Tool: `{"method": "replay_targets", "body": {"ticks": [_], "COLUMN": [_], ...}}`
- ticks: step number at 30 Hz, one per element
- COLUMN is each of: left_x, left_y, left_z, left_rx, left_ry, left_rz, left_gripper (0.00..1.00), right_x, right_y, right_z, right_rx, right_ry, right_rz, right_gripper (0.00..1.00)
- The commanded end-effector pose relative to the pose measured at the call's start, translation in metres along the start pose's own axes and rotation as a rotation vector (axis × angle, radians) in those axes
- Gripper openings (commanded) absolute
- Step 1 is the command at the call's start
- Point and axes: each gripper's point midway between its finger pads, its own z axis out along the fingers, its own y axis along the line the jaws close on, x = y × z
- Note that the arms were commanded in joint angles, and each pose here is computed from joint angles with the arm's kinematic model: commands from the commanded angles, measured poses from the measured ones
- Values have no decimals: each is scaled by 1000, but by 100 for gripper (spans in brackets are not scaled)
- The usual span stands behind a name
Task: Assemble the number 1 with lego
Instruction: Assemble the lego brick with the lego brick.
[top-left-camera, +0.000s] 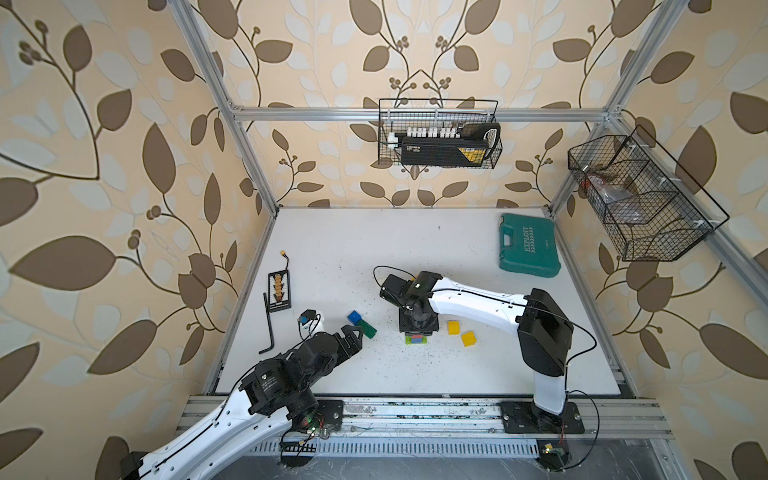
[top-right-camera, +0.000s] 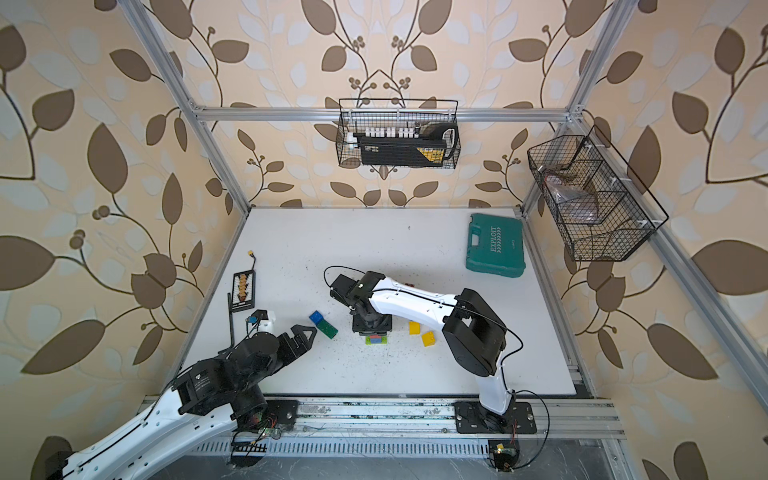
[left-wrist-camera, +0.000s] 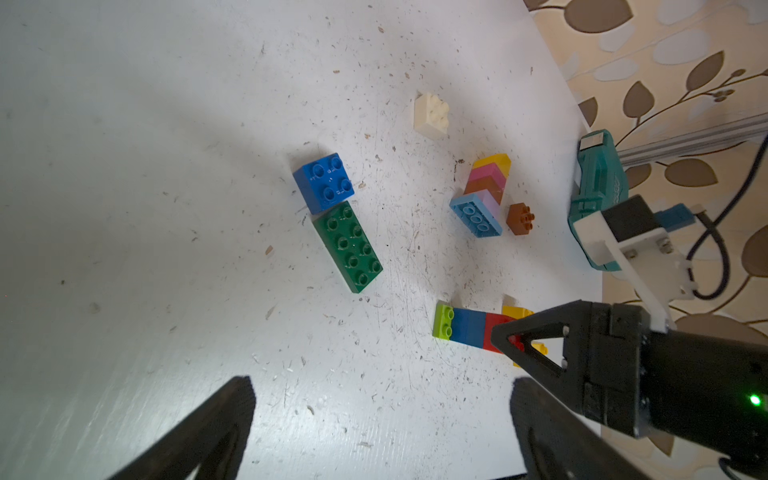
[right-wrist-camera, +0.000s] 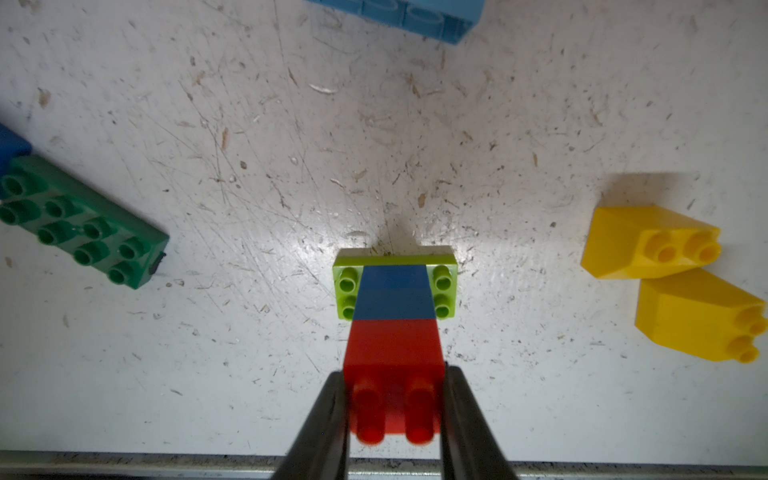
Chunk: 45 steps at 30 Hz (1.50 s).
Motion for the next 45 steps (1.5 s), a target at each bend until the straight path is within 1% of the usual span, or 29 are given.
{"method": "replay_targets", "body": {"ticks": [1,5,8,13,17,19,22,25,28,30,31,33,34,36,38,40,45], "left_x": [-2,-2,-3,-3,-3,-3,-3,-3,-2,-2,-1,-1,0,1,1,2,3], "left_y": [0,0,0,-1,-1,-2,-2,-3,-3,-4,-4,-4,-4,-4,-5,-5,-11], "left_z": [0,1,0,0,1,1,1,1,2,3,3,4,5,5,6,7,9], "left_rx": [-7,-8,-6,-3,-7,-6,-8,-7,-11,-17,-20,-26,-31,-38,-43,-49,-34], "left_ry": [-6,-7,-10,-12,-11,-10,-9,-9,-3,2,5,10,14,20,25,28,39], "left_rz": [-3,-1,2,5,10,10,12,13,15,17,18,21,21,22,22,25,42], "left_gripper": [99,99,99,99,99,99,99,99,99,99,99,99,99,99,99,99,99], "right_x": [16,21,23,19,9,3,-6,-13,-19,-22,-23,-25,-24,-23,-21,-18,-5], "right_y": [-19,-19,-20,-34,-37,-33,-23,-15,-11,-10,-11,-16,-20,-30,-44,-64,-115], "right_z": [69,90,97,94,80,69,48,24,-1,-20,-29,-46,-54,-66,-72,-71,-55], "right_rx": [149,140,138,168,141,127,94,62,26,-4,-19,-44,-54,-68,-65,-45,-35], "right_ry": [110,164,177,157,120,92,55,20,-21,-51,-67,-99,-115,-147,-175,-175,-141], "right_rz": [-23,-9,-1,42,86,87,81,73,72,73,73,67,58,26,-28,-50,-81], "right_gripper": [0,0,0,0,0,6,19,34,43,45,47,48,51,52,52,52,51]}}
